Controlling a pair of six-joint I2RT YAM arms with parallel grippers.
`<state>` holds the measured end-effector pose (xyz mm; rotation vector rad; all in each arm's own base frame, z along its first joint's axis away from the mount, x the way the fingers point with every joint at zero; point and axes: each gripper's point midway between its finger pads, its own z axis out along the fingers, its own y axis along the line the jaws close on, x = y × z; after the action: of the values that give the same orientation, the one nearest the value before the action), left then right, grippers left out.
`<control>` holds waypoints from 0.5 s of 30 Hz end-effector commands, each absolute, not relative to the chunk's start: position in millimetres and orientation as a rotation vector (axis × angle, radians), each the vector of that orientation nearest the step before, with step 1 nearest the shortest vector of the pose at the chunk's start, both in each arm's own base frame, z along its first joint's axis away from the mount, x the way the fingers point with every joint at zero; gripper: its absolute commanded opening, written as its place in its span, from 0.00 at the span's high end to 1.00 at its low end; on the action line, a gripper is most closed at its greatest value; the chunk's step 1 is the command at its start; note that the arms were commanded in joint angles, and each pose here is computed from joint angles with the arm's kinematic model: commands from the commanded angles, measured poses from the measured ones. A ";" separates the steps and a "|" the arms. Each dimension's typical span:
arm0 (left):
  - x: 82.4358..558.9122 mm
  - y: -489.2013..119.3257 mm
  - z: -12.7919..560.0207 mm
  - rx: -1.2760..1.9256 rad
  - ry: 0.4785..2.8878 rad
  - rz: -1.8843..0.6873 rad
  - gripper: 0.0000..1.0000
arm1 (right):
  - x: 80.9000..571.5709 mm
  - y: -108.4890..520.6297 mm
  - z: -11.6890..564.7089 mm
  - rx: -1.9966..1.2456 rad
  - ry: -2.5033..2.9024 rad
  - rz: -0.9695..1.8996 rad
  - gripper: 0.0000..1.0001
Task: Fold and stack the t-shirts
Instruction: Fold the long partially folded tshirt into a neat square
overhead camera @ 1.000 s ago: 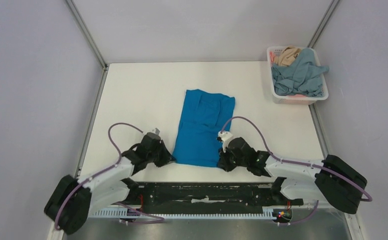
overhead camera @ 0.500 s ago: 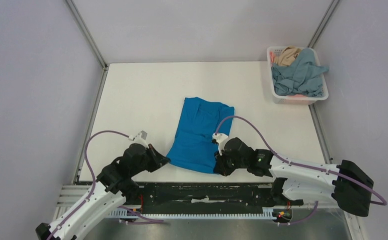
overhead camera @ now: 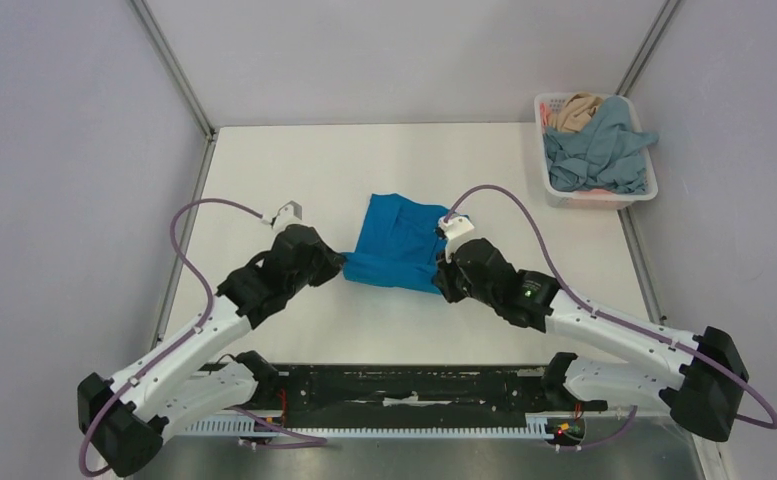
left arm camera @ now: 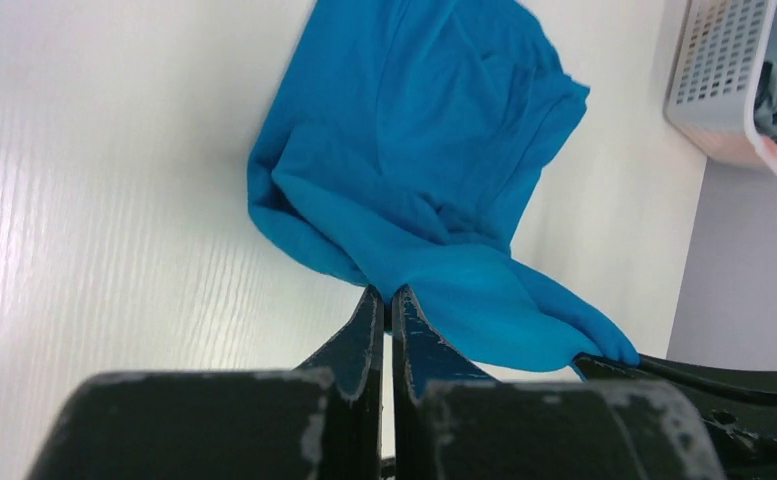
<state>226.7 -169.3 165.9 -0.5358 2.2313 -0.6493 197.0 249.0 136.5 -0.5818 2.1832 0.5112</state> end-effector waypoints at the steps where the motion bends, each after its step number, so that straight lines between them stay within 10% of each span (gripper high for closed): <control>1: 273.0 -169.2 198.8 -0.520 2.102 -0.561 0.98 | 235.0 233.8 158.5 -0.475 2.130 0.446 0.92; 15: 370.1 -186.8 210.6 -0.528 2.096 -0.532 0.98 | 308.1 203.9 156.7 -0.306 2.166 0.434 0.91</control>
<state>332.3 -192.7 184.8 -0.5405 2.2010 -0.5438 282.6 214.6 148.6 -0.3527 2.1857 0.4685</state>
